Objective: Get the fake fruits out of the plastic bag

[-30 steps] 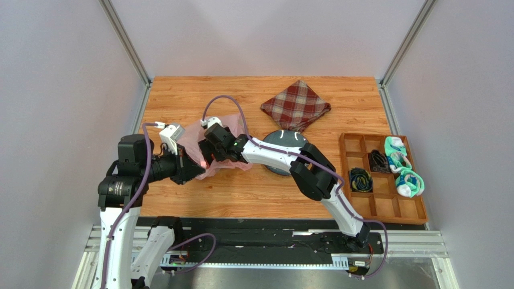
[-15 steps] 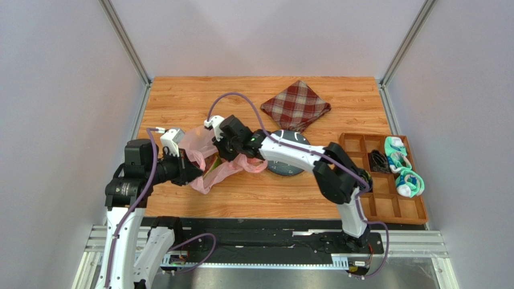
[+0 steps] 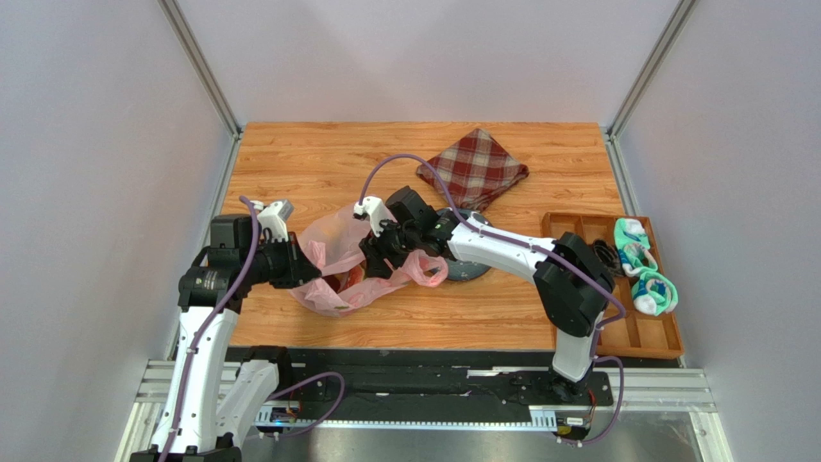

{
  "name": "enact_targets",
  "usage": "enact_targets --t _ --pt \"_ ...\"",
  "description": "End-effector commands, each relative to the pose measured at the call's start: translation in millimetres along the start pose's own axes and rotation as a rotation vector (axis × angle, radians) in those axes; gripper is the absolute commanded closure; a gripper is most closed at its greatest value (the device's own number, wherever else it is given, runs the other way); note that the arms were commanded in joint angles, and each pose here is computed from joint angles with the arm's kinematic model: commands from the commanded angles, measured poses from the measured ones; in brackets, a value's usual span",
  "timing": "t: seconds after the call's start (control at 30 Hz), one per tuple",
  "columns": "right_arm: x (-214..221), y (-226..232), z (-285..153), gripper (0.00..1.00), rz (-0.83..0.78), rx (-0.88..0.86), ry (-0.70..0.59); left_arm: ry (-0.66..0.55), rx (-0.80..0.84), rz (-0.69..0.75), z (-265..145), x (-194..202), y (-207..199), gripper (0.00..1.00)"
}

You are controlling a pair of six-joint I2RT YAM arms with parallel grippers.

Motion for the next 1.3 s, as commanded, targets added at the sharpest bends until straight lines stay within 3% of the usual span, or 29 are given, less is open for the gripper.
enact_targets --t 0.0,0.13,0.3,0.4,0.9,1.27 --pt "-84.3 45.9 -42.2 0.53 -0.144 -0.132 -0.223 -0.032 0.019 -0.010 1.0 -5.3 -2.5 1.00" --pt "-73.3 66.7 -6.7 0.66 -0.158 -0.209 -0.165 -0.031 0.033 -0.023 1.9 -4.7 -4.3 1.00" --pt "-50.9 29.7 42.1 0.73 0.051 0.004 -0.086 -0.041 0.043 -0.011 -3.5 -3.6 -8.1 1.00" --pt "-41.8 24.1 52.8 0.76 0.097 0.019 -0.058 -0.076 0.047 -0.004 -13.0 -6.7 -12.0 1.00" --pt "-48.8 60.0 9.5 0.84 -0.009 -0.139 -0.056 -0.173 0.023 -0.046 -16.7 -18.9 -7.0 1.00" --pt "-36.4 65.0 51.8 0.82 0.064 -0.199 -0.011 -0.227 0.255 0.093 -55.5 -49.7 -62.7 1.00"
Point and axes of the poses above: each gripper's point midway between its finger pads, its own z axis out along the fingers, its own y axis along the line the jaws close on, x = y × z, the point moved 3 cm from there along -z, back along the fingers, and after that the axes turned 2 degrees about z, right-handed, at the moved point
